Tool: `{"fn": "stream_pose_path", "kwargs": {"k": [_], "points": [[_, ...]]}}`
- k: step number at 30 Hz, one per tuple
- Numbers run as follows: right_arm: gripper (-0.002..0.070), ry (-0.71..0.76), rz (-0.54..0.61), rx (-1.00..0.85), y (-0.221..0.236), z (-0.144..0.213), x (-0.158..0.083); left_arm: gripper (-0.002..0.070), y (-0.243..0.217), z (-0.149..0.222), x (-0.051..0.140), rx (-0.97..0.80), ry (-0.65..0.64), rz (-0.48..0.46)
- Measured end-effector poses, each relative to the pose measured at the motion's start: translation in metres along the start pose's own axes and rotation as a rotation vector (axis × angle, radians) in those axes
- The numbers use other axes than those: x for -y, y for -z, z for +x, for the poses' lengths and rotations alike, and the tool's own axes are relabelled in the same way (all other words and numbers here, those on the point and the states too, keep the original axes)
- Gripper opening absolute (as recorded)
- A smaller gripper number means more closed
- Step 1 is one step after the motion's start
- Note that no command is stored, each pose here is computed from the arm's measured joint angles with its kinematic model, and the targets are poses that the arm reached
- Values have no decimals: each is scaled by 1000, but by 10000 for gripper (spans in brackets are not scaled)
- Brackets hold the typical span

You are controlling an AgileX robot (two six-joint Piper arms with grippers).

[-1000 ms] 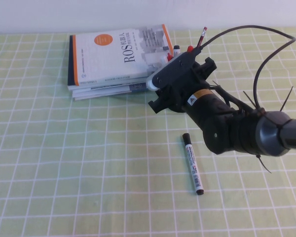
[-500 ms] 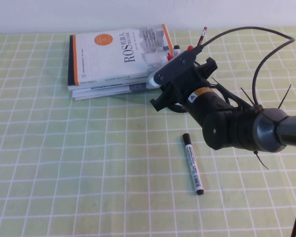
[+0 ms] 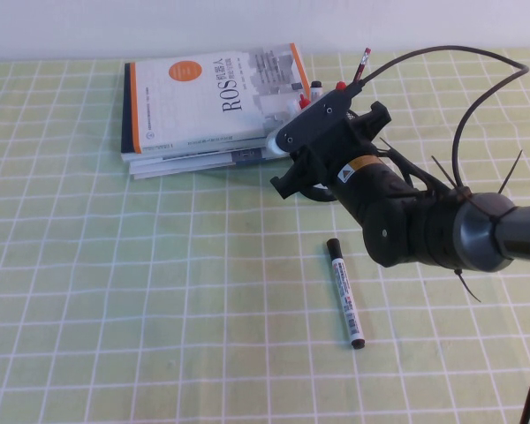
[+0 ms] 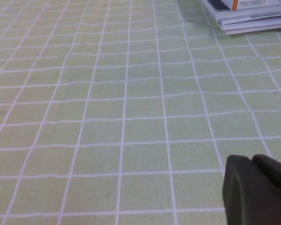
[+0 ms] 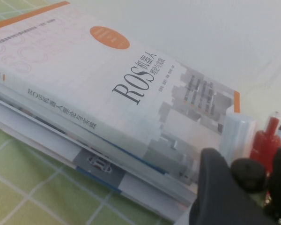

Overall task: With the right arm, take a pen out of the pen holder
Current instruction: 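Take a marker out of the pen holder and lay it on the table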

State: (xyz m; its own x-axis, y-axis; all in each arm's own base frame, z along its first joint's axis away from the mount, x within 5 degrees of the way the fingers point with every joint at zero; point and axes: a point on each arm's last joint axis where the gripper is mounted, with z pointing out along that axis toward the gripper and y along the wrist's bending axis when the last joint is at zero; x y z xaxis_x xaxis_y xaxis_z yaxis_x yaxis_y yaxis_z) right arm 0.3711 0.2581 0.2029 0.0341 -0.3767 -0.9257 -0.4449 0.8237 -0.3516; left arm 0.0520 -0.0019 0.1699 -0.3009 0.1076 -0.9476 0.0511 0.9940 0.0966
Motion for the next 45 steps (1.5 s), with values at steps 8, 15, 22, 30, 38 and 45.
{"fn": "stream_pose_path", "kwargs": {"k": [8, 15, 22, 30, 38, 45], "points": [[207, -8, 11, -8, -5, 4, 3, -5, 0, 0, 0, 0, 0, 0], [198, -7, 11, -8, -6, 3, 3, -5, 0, 0, 0, 0, 0, 0], [120, -2, 6, -15, -6, 4, 2, -5, 0, 0, 0, 0, 0, 0], [110, 1, 8, -12, -6, 3, 4, -5, 0, 0, 0, 0, 0, 0], [110, -12, -11, -3, 4, -19, 11, -5, 0, 0, 0, 0, 0, 0], [109, -45, 7, 58, 21, -54, 27, -5, 0, 0, 0, 0, 0, 0]]}}
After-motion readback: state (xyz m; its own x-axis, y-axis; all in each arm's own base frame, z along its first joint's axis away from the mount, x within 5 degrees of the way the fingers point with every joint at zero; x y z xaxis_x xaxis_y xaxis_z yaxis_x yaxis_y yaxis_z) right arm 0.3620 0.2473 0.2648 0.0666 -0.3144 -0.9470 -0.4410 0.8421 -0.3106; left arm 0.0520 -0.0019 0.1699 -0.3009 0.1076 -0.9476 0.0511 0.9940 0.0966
